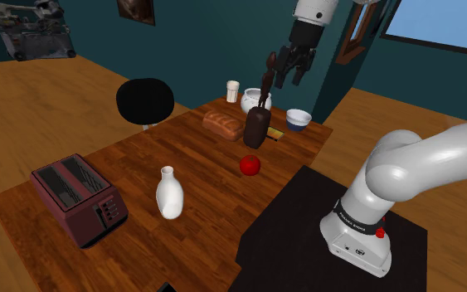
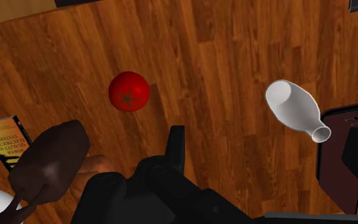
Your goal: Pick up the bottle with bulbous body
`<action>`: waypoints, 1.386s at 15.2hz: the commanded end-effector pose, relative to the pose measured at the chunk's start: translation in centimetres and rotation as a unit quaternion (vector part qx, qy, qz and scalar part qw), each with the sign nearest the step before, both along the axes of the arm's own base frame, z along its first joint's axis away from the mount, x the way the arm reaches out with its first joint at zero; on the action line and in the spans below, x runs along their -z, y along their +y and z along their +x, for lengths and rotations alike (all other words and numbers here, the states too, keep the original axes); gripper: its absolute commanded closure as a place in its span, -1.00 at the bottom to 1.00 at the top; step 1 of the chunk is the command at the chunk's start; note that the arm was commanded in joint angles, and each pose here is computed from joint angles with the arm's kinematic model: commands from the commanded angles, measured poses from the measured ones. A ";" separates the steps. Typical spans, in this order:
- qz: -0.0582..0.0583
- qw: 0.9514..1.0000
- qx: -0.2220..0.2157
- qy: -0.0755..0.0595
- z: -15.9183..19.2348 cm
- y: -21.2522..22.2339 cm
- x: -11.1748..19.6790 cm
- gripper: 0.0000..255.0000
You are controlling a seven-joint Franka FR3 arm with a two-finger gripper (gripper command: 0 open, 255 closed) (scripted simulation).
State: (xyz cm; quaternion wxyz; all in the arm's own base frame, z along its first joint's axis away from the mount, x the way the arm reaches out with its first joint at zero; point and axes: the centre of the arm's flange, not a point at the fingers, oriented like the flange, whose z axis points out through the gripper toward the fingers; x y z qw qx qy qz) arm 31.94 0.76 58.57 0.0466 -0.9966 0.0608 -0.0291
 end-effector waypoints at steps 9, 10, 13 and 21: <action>-0.011 1.000 0.007 0.002 5.4 6.1 7.0 -1.00; -0.012 1.000 0.008 0.002 6.1 6.9 7.9 -1.00; -0.016 1.000 0.011 0.003 8.1 9.1 10.5 -1.00; -0.026 0.999 0.019 0.004 13.7 14.9 17.7 -1.00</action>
